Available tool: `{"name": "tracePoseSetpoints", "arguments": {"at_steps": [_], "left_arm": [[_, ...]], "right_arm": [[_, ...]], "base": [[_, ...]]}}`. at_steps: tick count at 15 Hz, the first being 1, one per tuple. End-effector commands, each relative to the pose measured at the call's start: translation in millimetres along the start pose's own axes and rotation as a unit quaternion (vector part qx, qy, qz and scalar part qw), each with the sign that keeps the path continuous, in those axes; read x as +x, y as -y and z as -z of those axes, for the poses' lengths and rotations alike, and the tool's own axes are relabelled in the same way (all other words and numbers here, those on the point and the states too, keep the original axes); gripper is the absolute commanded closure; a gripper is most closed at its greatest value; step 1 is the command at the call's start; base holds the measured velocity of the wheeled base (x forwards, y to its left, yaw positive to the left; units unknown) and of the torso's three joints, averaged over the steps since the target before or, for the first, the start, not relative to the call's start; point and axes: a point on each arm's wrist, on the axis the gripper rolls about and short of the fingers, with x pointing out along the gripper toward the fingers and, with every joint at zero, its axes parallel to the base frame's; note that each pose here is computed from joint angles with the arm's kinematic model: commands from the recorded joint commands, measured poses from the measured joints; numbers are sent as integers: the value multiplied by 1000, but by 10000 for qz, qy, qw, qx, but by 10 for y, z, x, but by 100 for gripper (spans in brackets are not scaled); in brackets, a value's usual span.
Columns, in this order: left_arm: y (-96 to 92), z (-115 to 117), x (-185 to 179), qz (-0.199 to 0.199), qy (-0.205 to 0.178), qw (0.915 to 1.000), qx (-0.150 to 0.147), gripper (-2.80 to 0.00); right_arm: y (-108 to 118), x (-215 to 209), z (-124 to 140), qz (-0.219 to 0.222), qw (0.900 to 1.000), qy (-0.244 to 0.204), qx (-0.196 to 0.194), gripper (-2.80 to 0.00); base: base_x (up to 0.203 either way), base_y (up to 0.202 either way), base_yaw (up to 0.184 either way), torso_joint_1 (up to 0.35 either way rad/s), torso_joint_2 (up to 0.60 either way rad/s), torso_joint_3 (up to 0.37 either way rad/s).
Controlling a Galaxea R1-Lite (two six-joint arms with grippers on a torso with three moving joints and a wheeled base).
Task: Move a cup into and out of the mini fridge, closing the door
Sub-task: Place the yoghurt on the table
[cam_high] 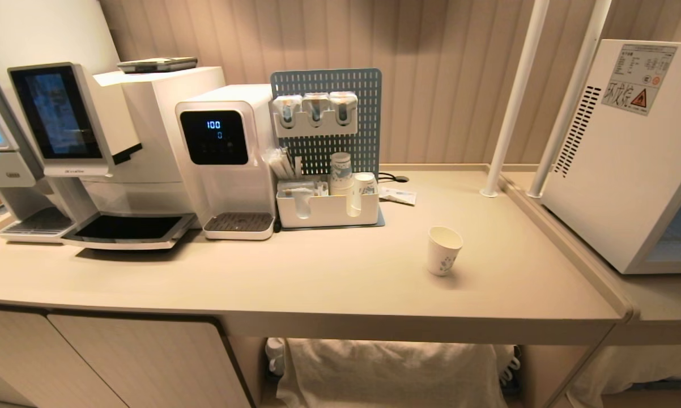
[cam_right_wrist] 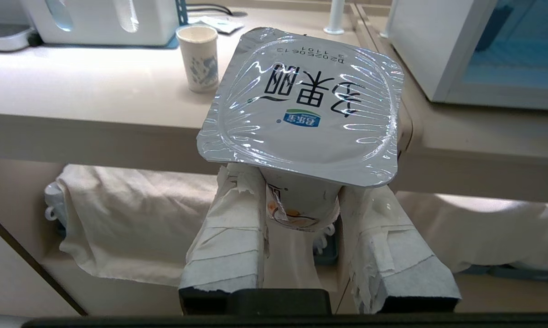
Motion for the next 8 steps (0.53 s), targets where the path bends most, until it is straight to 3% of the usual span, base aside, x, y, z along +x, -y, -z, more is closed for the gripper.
{"name": "tracePoseSetpoints", "arguments": {"at_steps": [1,4,8], "left_arm": [[0,-1,0,1,5,10000,-1,0],[0,-1,0,1,5,10000,-1,0],[0,-1,0,1,6,10000,-1,0]], "right_arm": [[17,-18,-278,-145,9996,-258,30,0],[62,84,-943,-528,9902,-1239,358,0],[92,691,-1355,-978,9528,-2755,818,0]], "base": [[0,0,0,0,0,0],[0,0,0,0,0,0],[0,0,0,0,0,0]]}}
